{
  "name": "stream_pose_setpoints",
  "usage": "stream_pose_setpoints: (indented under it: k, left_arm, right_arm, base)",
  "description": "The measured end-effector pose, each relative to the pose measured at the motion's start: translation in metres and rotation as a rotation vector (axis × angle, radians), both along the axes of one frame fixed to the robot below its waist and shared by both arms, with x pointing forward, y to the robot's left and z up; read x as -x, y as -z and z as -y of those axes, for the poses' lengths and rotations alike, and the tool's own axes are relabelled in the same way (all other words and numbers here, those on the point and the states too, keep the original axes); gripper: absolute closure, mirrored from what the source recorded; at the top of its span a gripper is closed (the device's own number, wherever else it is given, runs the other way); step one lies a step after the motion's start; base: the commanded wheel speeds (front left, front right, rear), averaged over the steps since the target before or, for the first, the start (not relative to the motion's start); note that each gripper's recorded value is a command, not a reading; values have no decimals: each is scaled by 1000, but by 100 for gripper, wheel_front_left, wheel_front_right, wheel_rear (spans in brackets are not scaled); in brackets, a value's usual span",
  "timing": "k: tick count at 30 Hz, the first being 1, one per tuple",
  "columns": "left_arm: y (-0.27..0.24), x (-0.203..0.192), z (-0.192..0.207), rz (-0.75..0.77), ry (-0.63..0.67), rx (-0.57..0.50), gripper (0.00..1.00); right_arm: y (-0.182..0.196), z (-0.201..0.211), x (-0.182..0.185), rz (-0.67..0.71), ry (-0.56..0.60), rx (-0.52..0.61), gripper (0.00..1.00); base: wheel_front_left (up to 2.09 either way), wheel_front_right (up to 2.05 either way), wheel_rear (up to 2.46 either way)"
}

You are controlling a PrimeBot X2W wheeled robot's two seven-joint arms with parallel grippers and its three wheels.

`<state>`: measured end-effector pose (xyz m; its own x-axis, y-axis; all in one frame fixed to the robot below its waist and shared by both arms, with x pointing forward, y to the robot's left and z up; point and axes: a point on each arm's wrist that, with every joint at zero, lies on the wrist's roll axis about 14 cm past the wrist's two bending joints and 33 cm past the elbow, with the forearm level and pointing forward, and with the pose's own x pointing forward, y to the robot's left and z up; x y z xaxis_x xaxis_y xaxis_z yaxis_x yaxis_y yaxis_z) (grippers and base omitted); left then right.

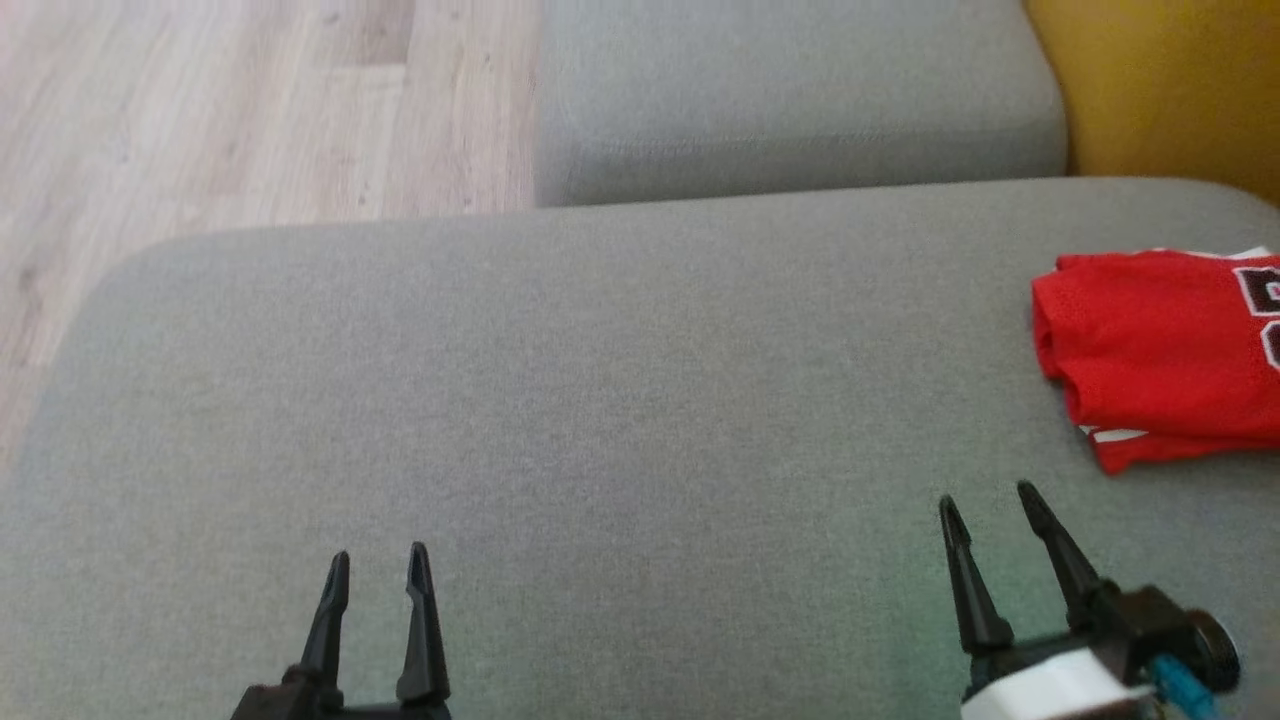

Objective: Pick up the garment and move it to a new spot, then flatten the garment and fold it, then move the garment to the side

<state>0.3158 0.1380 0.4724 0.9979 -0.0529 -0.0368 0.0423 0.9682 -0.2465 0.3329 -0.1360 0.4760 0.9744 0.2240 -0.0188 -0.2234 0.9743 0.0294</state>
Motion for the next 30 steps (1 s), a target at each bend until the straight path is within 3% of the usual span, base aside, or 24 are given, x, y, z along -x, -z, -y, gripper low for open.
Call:
stream_pose_setpoints:
  k: [23, 24, 30]
  left_arm:
    - [-8, 13, -6, 35, -20, -48, 0]
    - [-7, 13, -5, 31, -17, -54, 100]
    - [33, 30, -6, -104, -13, -63, 100]
  right_arm:
    - [1, 5, 22, -1, 44, -18, 0]
    - [3, 6, 23, -6, 47, -17, 100]
    - [43, 8, 41, -138, 54, -9, 100]
  base:
    - [0, 0, 0]
    - [0, 0, 0]
    - [0, 0, 0]
